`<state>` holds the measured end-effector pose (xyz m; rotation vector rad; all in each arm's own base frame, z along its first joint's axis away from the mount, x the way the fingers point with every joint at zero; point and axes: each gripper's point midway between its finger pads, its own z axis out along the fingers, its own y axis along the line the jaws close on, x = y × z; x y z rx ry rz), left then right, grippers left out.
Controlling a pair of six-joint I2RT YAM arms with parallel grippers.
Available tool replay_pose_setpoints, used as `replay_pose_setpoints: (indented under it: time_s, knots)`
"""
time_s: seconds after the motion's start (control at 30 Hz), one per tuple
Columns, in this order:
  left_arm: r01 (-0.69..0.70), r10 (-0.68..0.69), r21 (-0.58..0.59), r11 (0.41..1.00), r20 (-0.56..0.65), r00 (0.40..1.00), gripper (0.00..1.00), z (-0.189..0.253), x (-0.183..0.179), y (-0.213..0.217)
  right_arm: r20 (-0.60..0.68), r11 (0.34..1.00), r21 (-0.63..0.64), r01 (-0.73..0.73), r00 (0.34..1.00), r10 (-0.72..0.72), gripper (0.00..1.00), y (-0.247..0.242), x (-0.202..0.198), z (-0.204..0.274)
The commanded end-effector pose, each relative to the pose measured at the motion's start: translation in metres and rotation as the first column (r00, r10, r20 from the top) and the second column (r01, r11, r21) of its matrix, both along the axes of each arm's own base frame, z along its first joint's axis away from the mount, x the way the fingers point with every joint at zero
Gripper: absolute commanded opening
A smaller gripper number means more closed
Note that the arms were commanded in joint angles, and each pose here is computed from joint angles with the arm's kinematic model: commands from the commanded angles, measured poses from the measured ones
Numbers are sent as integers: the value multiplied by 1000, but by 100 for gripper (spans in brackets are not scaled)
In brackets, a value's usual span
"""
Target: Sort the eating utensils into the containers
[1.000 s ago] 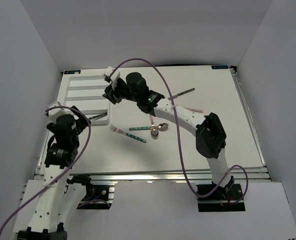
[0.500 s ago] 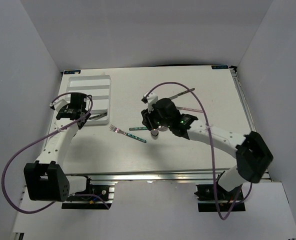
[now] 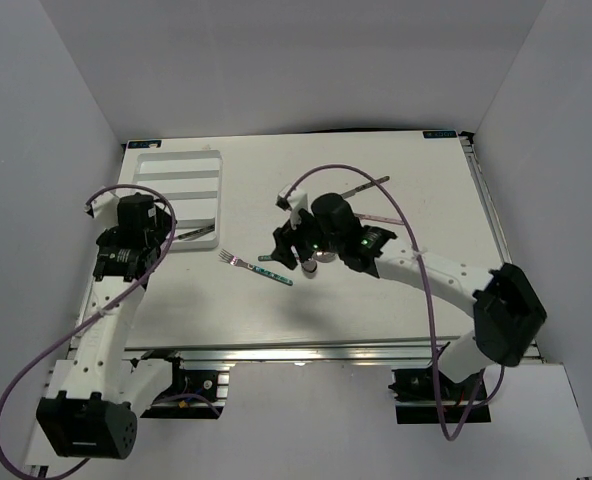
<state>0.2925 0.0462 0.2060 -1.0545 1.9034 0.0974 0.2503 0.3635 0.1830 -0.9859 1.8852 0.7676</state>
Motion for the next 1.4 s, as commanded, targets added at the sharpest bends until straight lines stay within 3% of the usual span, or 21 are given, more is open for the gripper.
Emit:
replay_pose_setpoints:
  time_s: [0.0, 0.03, 0.07, 0.1, 0.17, 0.2, 0.23, 0.33, 0.4, 0.5, 0.53, 0.6, 0.63, 0.67, 0.73, 0.77, 0.8, 0.9, 1.17, 1.27, 1.37]
  knots:
    - [119, -132, 87, 989, 162, 978, 94, 53, -3, -5, 39, 975, 117, -190, 982, 187, 68, 55, -4, 40]
    - [151, -175, 138, 979, 181, 968, 96, 61, -6, -4, 2, 975, 74, -212, 977, 212, 73, 71, 1, 15]
    - [149, -188, 172, 974, 243, 952, 98, 78, -18, -3, 22, 968, 57, -243, 970, 242, 87, 85, 5, 13]
    - [146, -194, 194, 970, 257, 947, 98, 82, -24, -1, 99, 962, 83, -259, 963, 251, 89, 112, 14, 45]
    - [103, -156, 209, 973, 260, 953, 98, 80, -36, 7, 47, 970, -33, -239, 969, 241, 89, 135, 32, 0]
    - [52, -106, 207, 977, 260, 960, 98, 81, -42, 15, 93, 976, 7, -216, 972, 214, 89, 153, 46, 28]
    - [38, -81, 177, 983, 239, 968, 98, 73, -46, 15, 55, 976, -2, -218, 974, 218, 89, 164, 52, 6]
    - [72, -104, 137, 988, 235, 966, 98, 72, -43, 7, 105, 965, 49, -259, 962, 253, 89, 201, 56, 13]
    - [55, -83, 121, 991, 234, 969, 98, 70, -42, 8, 119, 982, 51, -181, 978, 174, 89, 205, 70, 15]
    - [-36, 29, 32, 999, 183, 983, 95, 49, -42, 11, 63, 996, 88, -13, 998, 7, 89, 182, 88, 11]
    - [-84, 85, -13, 996, 119, 989, 93, 30, -38, 12, 63, 993, 117, 9, 998, -17, 89, 167, 85, 31]
    - [-118, 121, -45, 992, 66, 990, 82, 13, -30, 10, 19, 995, 61, 82, 996, -83, 89, 133, 82, -1]
    - [-169, 170, -70, 983, 16, 985, 80, -3, -23, 11, 39, 990, 82, 113, 992, -117, 89, 115, 78, 21]
    - [-197, 197, -74, 978, -4, 980, 79, -9, -20, 12, 0, 991, 9, 136, 991, -136, 89, 90, 67, -14]
    - [-273, 273, -90, 958, -5, 962, 74, -15, -11, 17, 20, 988, 42, 152, 988, -152, 90, 63, 52, 6]
    - [-293, 291, -83, 953, -35, 956, 70, -26, -5, 18, -9, 987, -18, 158, 987, -158, 89, 42, 38, -25]
    - [-311, 310, -87, 946, -28, 950, 57, -28, 0, 20, 9, 986, 10, 166, 986, -166, 89, 30, 31, -9]
    - [-384, 380, -115, 916, -62, 923, 41, -48, 8, 27, -9, 986, -7, 166, 986, -166, 90, -2, 9, -20]
    - [-523, 479, -180, 833, -239, 845, 19, -132, 1, 51, -3, 986, 7, 164, 986, -164, 89, -39, -16, -21]
    - [-526, 471, -218, 822, -259, 843, 5, -158, 4, 54, 14, 988, 13, 155, 988, -155, 89, -42, -18, -16]
    - [-518, 462, -243, 820, -252, 850, 0, -173, 13, 53, 30, 989, 13, 148, 989, -148, 89, -44, -19, -14]
